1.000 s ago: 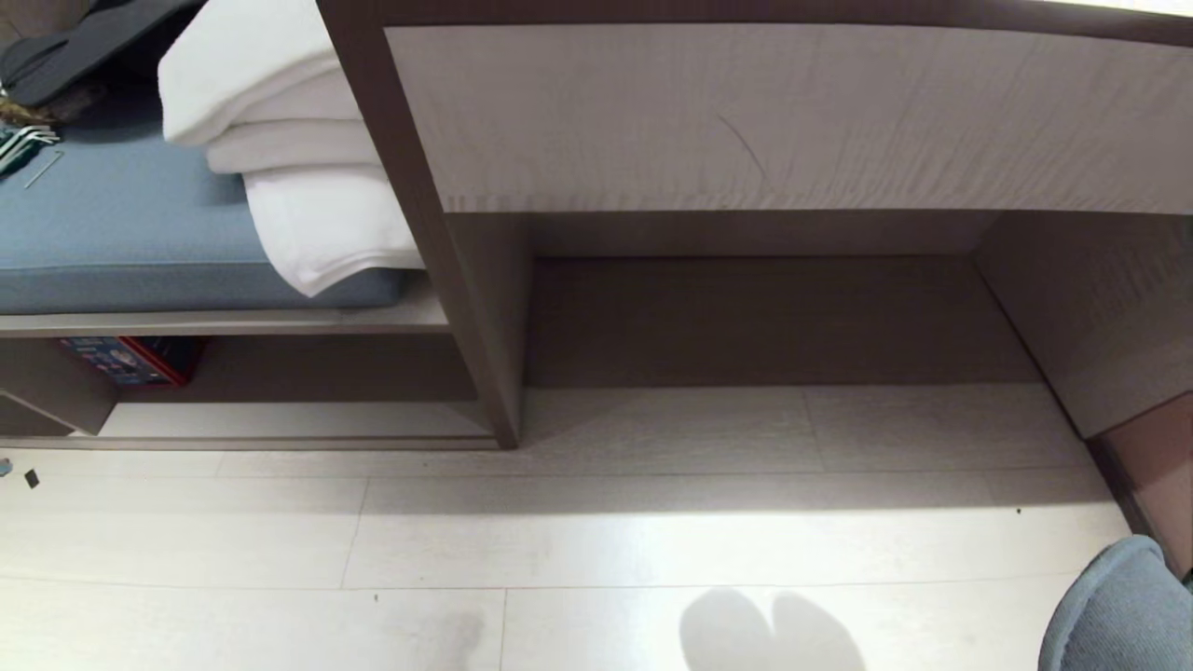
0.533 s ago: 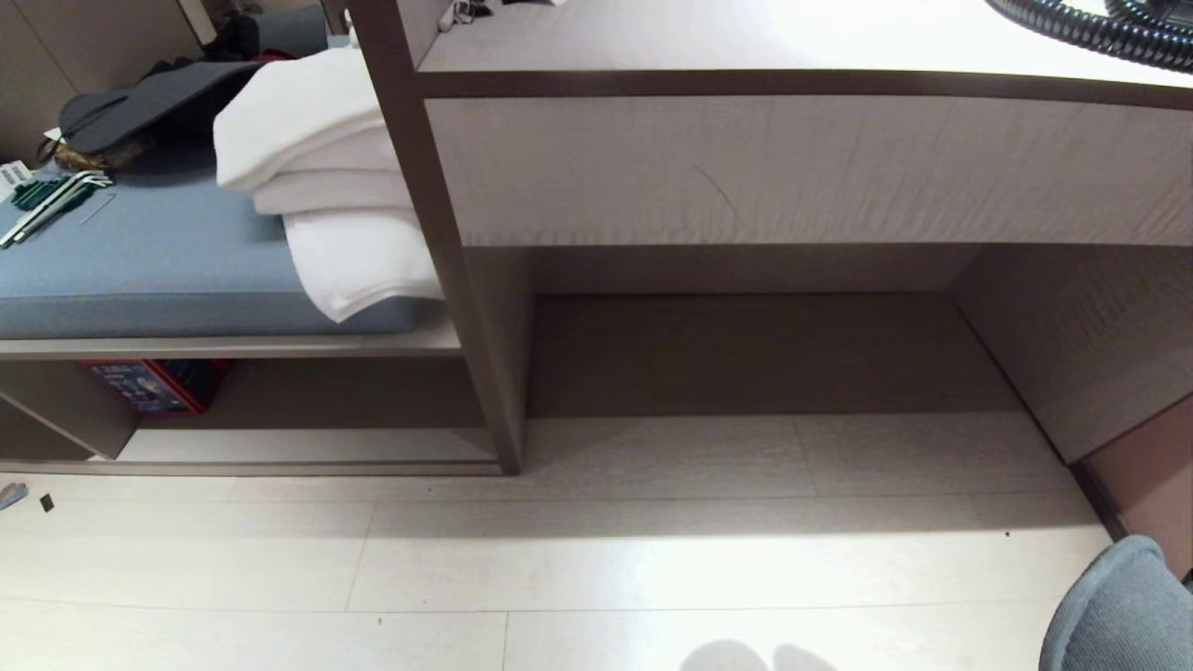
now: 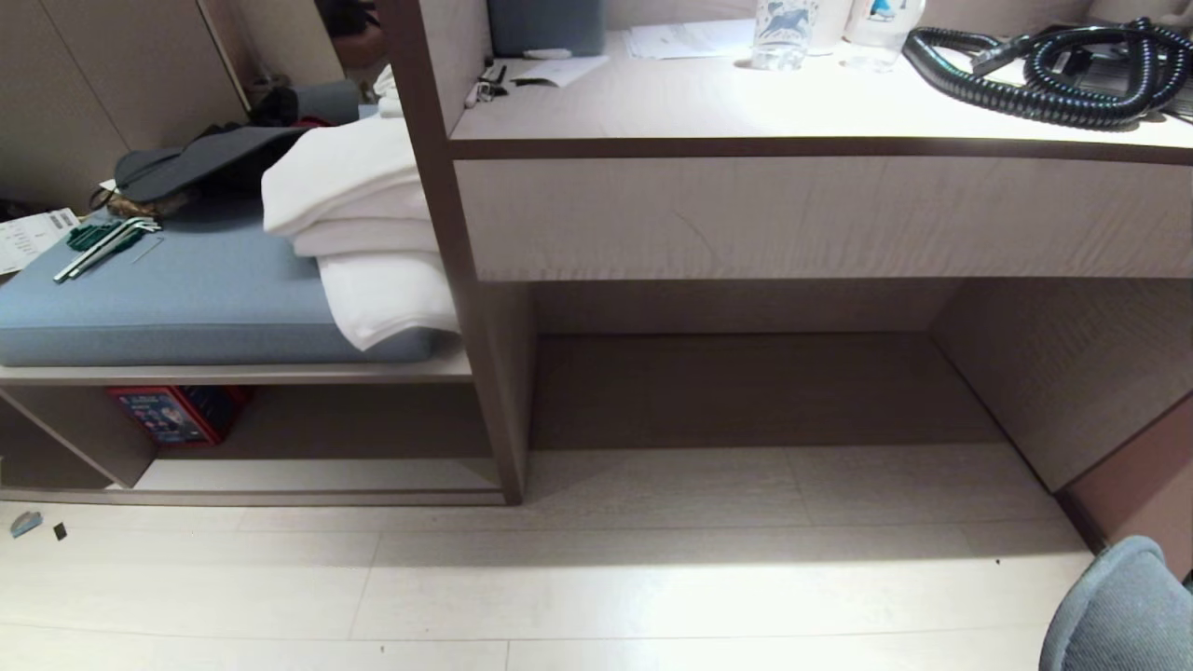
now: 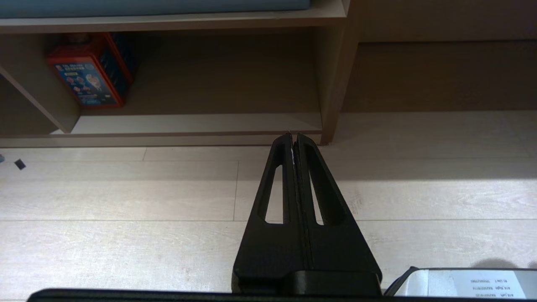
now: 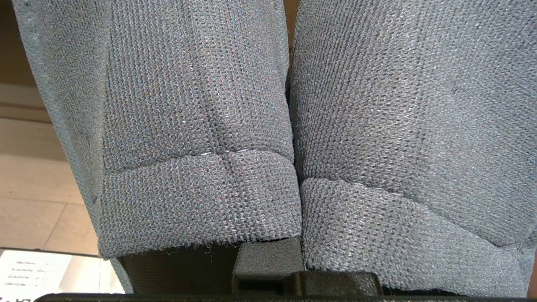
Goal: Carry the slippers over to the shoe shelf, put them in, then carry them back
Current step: Place the slippers into the shoe cabinet
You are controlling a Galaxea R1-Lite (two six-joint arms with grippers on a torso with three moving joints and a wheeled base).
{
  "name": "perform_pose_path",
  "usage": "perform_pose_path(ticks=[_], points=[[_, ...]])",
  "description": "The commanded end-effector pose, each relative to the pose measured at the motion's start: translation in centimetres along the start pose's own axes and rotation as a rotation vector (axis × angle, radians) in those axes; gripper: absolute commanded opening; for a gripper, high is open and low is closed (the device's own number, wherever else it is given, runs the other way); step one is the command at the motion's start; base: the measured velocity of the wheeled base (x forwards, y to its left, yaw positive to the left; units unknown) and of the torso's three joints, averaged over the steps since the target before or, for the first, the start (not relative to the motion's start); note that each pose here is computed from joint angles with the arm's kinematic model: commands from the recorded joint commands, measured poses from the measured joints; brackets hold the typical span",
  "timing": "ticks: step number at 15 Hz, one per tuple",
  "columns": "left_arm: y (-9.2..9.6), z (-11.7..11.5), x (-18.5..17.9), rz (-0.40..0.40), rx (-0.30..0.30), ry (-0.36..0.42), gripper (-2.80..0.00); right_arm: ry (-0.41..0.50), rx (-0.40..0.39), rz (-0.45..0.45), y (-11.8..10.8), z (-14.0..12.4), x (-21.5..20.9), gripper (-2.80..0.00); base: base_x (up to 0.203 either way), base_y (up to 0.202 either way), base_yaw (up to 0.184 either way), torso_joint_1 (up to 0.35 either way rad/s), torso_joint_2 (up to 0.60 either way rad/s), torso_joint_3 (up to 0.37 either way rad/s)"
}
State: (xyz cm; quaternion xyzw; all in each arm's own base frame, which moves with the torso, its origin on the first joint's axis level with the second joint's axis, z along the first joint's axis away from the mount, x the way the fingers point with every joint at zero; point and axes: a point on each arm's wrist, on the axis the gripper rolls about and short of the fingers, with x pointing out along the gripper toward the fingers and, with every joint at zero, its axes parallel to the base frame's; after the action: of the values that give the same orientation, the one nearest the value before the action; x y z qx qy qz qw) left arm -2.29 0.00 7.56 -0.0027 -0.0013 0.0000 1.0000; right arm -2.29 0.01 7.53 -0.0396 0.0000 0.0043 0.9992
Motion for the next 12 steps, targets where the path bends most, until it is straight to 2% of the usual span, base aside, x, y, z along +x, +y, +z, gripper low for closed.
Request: perform_pose_path(ticks=[1, 12], points=[[0.00, 0.00, 0.01, 0.000, 0.000, 0.001, -2.80, -0.001, -0.001, 0.002, 0.00, 0.00, 0.00, -2.80, 0.000, 0.000, 0.000, -0.001, 0.00, 0.195], [0.00, 0.01, 0.01, 0.000, -0.001, 0.001, -2.80, -0.002, 0.001, 0.001, 0.00, 0.04, -0.01, -2.80, 0.000, 0.000, 0.000, 0.002, 0.00, 0.203]])
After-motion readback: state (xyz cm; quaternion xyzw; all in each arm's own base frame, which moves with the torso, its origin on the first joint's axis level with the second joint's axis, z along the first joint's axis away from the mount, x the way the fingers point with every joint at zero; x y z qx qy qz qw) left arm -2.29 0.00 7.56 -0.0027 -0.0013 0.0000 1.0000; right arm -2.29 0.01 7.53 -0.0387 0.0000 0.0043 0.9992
